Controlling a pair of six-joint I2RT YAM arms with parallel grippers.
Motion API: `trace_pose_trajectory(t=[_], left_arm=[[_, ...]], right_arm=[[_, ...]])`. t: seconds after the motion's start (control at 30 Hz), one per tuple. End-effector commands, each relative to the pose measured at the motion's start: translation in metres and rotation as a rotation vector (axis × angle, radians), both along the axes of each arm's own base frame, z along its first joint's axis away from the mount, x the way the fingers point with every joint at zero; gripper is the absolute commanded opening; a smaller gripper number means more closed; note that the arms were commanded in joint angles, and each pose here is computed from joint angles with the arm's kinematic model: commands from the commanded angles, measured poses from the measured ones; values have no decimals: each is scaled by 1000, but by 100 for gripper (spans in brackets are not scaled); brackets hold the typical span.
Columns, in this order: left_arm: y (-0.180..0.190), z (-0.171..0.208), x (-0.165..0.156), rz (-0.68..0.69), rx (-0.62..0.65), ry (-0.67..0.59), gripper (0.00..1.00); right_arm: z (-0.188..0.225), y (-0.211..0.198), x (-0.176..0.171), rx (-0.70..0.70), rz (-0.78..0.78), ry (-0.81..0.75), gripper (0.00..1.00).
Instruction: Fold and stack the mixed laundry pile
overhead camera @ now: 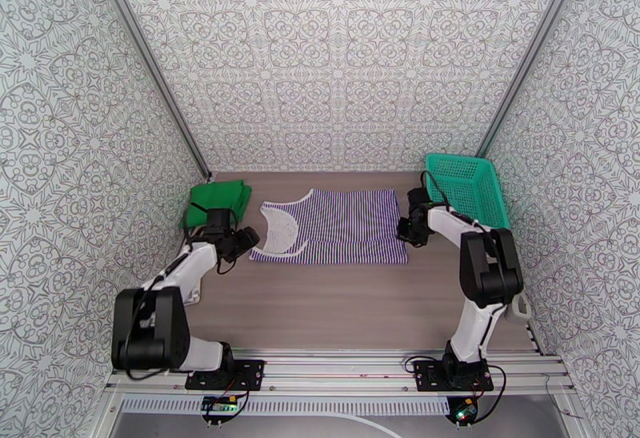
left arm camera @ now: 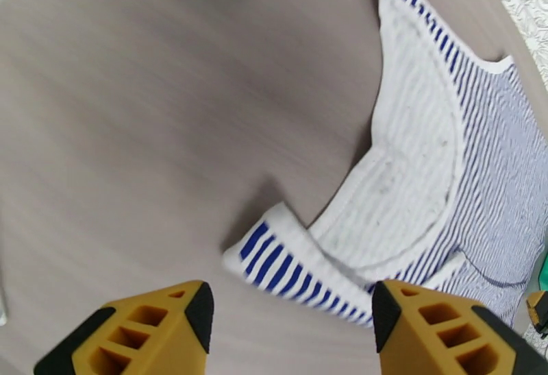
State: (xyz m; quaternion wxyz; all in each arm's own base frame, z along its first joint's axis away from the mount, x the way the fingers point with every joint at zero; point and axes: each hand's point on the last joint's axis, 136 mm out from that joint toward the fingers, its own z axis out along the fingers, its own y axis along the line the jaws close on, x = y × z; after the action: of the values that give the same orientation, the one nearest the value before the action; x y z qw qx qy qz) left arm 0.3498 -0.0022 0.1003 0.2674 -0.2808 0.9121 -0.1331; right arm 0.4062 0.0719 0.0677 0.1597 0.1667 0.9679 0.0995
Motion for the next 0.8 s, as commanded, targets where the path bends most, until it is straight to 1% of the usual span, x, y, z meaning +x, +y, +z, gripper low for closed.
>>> trace_pose_trajectory(t=[0.0, 0.1, 0.17, 0.27, 0.37, 0.47, 0.57, 0.63, 0.7, 0.77], left_arm=[[-10, -1, -24, -45, -37, 38, 67], [-27, -10, -34, -68, -138, 29, 69], [-38, -13, -36, -92, -173, 19, 69], [-66, -7, -23, -207, -205, -33, 65], [-104, 0, 0, -357, -192, -51, 60], [-132, -3, 31, -454, -155, -56, 58], [-147, -21, 61, -488, -163, -36, 52], [-152, -38, 73, -486, -180, -7, 48], [-154, -56, 76, -476, -198, 31, 46], [-151, -70, 69, -456, -208, 65, 45]], right_arm=[[31, 0, -20, 71, -30, -54, 30], [25, -1, -41, 188, -81, -47, 32], [21, -1, -49, 223, -94, -53, 33], [18, 8, -50, 261, -61, -70, 31], [13, 21, -40, 210, -6, -59, 30], [9, 34, -22, 150, 24, -72, 28], [-9, 41, -1, 116, 15, -49, 26], [-22, 44, 8, 114, -1, -23, 25], [-36, 43, 8, 104, -24, 10, 23], [-47, 39, 0, 90, -46, 45, 23]])
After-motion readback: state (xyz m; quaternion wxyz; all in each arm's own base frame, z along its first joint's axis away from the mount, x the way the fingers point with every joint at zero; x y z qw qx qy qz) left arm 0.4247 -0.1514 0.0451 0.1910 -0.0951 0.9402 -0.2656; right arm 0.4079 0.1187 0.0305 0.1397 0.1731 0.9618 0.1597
